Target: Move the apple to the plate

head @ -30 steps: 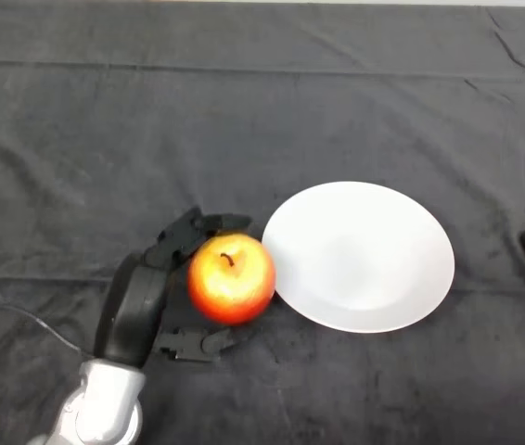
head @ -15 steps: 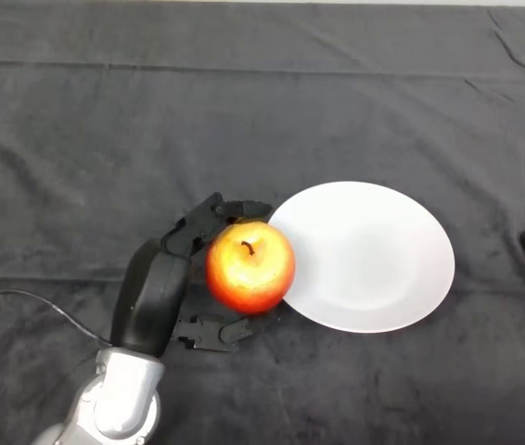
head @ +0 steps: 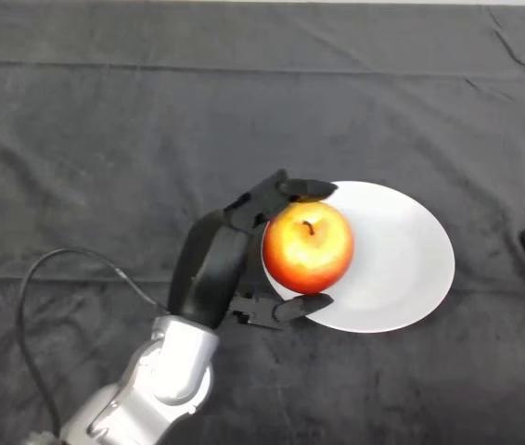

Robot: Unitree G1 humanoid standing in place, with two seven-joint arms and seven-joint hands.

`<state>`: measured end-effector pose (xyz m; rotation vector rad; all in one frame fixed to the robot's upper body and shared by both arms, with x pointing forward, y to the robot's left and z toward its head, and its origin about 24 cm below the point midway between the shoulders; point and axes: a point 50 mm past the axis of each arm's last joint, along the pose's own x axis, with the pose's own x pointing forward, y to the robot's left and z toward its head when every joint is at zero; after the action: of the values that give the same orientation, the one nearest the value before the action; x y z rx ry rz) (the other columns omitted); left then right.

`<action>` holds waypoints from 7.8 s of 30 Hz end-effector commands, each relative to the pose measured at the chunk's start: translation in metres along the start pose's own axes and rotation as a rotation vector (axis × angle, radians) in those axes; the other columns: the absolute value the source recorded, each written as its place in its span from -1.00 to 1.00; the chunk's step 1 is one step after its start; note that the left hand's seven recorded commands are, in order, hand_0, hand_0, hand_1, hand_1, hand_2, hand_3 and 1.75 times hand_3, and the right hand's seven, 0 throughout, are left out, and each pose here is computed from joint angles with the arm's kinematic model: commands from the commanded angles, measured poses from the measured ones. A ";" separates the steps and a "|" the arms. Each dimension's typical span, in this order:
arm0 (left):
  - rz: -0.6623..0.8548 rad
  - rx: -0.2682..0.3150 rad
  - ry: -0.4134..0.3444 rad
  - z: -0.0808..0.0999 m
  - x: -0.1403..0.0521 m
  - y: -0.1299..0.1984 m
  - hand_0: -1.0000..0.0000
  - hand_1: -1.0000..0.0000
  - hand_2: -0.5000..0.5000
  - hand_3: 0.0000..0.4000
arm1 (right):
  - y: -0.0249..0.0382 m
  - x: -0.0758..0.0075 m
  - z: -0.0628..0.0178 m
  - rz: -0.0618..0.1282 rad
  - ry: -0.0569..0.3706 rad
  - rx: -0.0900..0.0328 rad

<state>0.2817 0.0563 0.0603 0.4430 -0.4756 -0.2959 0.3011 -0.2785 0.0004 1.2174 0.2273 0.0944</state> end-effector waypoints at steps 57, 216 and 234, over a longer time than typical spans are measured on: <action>-0.143 0.071 -0.034 0.002 0.020 -0.024 1.00 1.00 0.00 -1.00 | 0.0054 0.0000 0.0110 0.006 -0.012 -0.027; 1.186 0.203 0.279 -0.037 -0.254 0.340 1.00 1.00 0.00 -1.00 | 0.0055 0.0000 0.0114 0.010 -0.012 -0.022; 1.188 0.201 0.285 -0.038 -0.255 0.340 1.00 1.00 0.00 -1.00 | 0.0055 0.0000 0.0114 0.010 -0.012 -0.022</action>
<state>0.1418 0.4502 0.0817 0.2947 -0.3780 0.9440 0.3008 -0.2781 -0.0004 1.2187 0.2327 0.0908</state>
